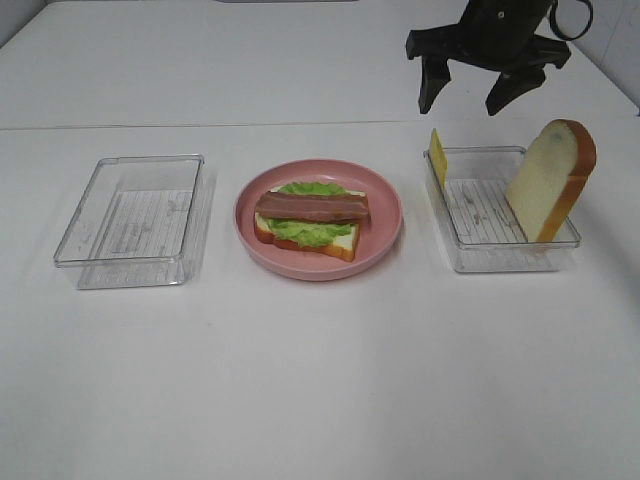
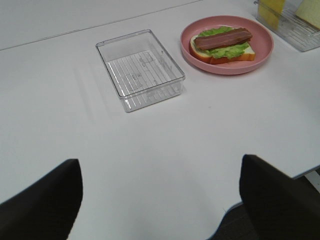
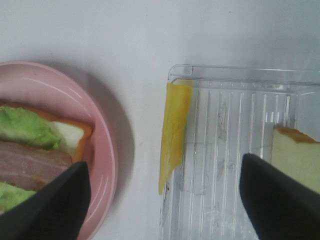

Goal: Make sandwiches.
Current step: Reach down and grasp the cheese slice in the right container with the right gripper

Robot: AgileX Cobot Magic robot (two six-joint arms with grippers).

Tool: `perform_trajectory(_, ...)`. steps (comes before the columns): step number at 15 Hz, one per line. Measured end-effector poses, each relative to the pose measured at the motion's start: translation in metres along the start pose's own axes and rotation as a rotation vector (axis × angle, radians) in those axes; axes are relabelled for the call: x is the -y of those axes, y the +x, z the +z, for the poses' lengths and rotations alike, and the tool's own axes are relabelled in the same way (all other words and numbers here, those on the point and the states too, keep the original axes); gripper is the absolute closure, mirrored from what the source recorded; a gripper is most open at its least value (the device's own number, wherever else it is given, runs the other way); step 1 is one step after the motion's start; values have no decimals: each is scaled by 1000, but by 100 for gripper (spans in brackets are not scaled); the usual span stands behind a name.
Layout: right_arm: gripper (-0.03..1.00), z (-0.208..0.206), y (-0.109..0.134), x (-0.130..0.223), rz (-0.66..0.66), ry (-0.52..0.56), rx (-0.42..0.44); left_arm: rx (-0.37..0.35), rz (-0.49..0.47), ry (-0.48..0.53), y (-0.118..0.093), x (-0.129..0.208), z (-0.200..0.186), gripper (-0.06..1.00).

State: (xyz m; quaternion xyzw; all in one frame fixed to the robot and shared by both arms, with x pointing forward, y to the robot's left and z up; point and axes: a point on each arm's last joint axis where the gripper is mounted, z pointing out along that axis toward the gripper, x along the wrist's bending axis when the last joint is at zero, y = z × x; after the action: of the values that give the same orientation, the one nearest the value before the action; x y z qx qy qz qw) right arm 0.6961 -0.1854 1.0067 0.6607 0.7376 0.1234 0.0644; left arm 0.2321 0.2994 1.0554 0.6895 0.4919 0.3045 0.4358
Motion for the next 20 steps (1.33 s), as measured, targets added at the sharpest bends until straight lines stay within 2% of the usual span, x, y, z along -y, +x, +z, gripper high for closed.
perform_trajectory(4,22,28,2,-8,-3,62,-12,0,0,0,0,0,0,14)
perform_trajectory(7,30,53,1,-7,-9,129,-4,0,0,0,0,0,0,14)
perform_trajectory(10,39,62,0,-6,-9,147,-1,0,0,0,0,0,0,14)
perform_trajectory(17,73,62,0,-6,-9,139,-1,0,0,0,0,0,0,14)
perform_trajectory(20,96,62,0,-6,-9,139,-1,0,0,0,0,0,0,14)
